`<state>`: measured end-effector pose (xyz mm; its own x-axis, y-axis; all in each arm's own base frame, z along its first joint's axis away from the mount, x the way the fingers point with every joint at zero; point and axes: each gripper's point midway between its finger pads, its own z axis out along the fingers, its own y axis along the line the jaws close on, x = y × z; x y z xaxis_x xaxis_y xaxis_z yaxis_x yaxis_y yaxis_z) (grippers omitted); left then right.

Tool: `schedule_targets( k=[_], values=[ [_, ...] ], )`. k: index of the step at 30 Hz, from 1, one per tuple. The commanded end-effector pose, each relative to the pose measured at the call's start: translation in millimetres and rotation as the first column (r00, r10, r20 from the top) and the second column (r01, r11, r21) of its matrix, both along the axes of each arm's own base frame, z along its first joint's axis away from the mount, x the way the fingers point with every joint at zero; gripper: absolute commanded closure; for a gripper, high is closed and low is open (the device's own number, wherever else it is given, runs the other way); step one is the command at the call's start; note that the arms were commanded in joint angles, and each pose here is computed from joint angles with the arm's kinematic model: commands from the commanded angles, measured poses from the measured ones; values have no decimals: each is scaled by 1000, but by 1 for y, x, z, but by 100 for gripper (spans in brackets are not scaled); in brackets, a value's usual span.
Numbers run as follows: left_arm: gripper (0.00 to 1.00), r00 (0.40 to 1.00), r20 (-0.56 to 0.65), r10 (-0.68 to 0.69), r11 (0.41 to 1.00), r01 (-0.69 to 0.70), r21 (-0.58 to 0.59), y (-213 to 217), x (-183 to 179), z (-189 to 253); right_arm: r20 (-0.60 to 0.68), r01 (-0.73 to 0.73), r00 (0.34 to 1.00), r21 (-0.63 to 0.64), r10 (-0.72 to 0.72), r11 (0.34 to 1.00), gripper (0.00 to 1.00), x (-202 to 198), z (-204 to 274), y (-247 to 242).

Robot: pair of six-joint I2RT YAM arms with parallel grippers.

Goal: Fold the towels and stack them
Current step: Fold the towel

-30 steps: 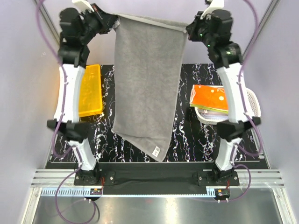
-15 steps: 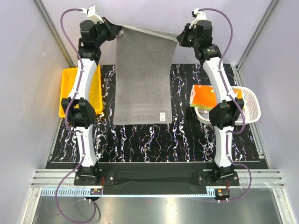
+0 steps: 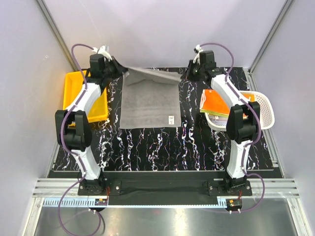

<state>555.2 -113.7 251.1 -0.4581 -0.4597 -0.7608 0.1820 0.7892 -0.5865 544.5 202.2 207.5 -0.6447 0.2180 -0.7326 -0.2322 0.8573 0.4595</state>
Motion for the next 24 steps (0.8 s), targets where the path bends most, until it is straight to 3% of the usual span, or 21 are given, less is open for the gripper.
schedule_targets(
  k=[1,5,12,14,19,24],
  values=[
    [100,991,58,120,992,-122,25,32,-17,26,-10,-22,1000,41,22,999,100,-27,12,3],
    [100,987,-97,128,989,-120,83,36,-38,-19,-114,-60,991,40,64,997,100,-52,-26,13],
    [97,919,-362,157,983,-110,148,33,-77,-95,-253,-81,963,37,88,996,100,-77,-79,19],
    [85,901,-403,160,984,-112,140,29,-89,-108,-269,-88,958,38,95,995,100,-82,-86,20],
    [70,865,-456,207,977,-155,148,31,-111,-125,-308,-106,945,38,113,994,100,-94,-100,24],
    [48,833,-499,238,971,-208,116,31,-134,-145,-352,-112,928,36,118,993,100,-105,-120,27]
  ],
)
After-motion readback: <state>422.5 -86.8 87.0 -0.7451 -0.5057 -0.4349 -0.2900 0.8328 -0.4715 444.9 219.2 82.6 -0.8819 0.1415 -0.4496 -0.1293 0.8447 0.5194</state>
